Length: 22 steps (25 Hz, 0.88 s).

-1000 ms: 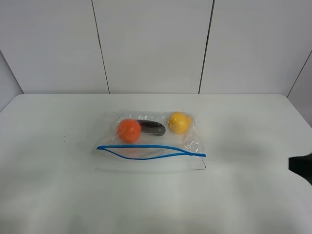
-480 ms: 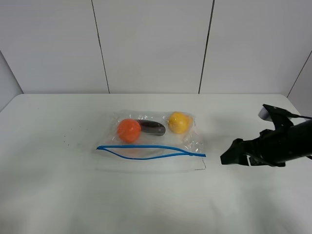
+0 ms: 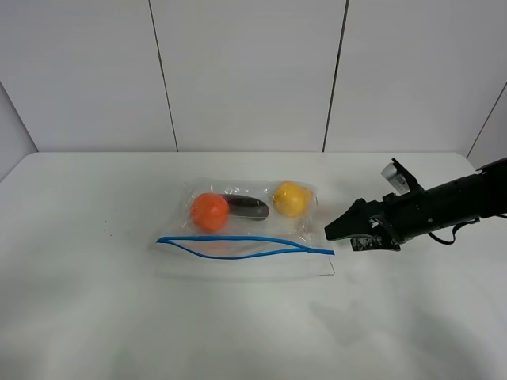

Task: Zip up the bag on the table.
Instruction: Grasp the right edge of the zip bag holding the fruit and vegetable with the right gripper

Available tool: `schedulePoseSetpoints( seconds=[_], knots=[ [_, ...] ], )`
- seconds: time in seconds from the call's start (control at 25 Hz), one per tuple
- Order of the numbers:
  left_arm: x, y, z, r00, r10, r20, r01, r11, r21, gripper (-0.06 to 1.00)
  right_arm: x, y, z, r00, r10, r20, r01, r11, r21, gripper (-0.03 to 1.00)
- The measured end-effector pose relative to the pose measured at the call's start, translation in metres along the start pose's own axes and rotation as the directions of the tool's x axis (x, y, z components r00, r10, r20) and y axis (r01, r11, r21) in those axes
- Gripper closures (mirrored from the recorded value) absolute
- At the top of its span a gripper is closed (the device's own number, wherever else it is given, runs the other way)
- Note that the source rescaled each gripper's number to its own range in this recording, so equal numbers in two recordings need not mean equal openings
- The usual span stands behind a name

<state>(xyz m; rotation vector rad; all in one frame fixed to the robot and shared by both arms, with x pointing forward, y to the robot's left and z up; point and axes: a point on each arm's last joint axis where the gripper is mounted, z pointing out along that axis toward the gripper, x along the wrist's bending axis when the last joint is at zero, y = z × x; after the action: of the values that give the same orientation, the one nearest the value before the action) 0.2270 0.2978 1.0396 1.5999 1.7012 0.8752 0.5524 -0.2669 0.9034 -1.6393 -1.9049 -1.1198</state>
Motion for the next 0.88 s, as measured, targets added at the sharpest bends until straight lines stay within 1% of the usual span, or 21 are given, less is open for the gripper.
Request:
schedulePoseSetpoints(
  seconds=[0.08, 0.2, 0.28, 0.36, 0.48, 0.68, 0.88],
  knots=[
    [0.000, 0.000, 0.000, 1.000, 0.000, 0.000, 0.000, 1.000, 0.000, -0.06, -0.016, -0.003, 0.003, 0.995, 0.049, -0.087, -0.050, 0.999, -0.012, -0.03],
    [0.000, 0.000, 0.000, 1.000, 0.000, 0.000, 0.000, 1.000, 0.000, -0.06, -0.040, -0.010, 0.009, 0.976, 0.105, -0.193, -0.111, 0.994, -0.020, -0.03],
    [0.000, 0.000, 0.000, 1.000, 0.000, 0.000, 0.000, 1.000, 0.000, -0.06, -0.052, -0.012, 0.016, 0.967, 0.116, -0.227, -0.124, 0.992, -0.019, -0.03],
    [0.000, 0.000, 0.000, 1.000, 0.000, 0.000, 0.000, 1.000, 0.000, -0.06, -0.063, -0.012, 0.025, 0.961, 0.136, -0.241, -0.142, 0.990, -0.006, -0.03],
    [0.000, 0.000, 0.000, 1.000, 0.000, 0.000, 0.000, 1.000, 0.000, -0.06, -0.073, -0.009, 0.033, 0.958, 0.139, -0.250, -0.145, 0.989, -0.003, -0.03],
    [0.000, 0.000, 0.000, 1.000, 0.000, 0.000, 0.000, 1.000, 0.000, -0.06, -0.074, -0.006, 0.033, 0.961, 0.117, -0.249, -0.126, 0.992, -0.019, -0.03],
    [0.000, 0.000, 0.000, 1.000, 0.000, 0.000, 0.000, 1.000, 0.000, -0.06, -0.072, -0.005, 0.035, 0.960, 0.126, -0.252, -0.135, 0.991, -0.019, -0.03]
  ],
)
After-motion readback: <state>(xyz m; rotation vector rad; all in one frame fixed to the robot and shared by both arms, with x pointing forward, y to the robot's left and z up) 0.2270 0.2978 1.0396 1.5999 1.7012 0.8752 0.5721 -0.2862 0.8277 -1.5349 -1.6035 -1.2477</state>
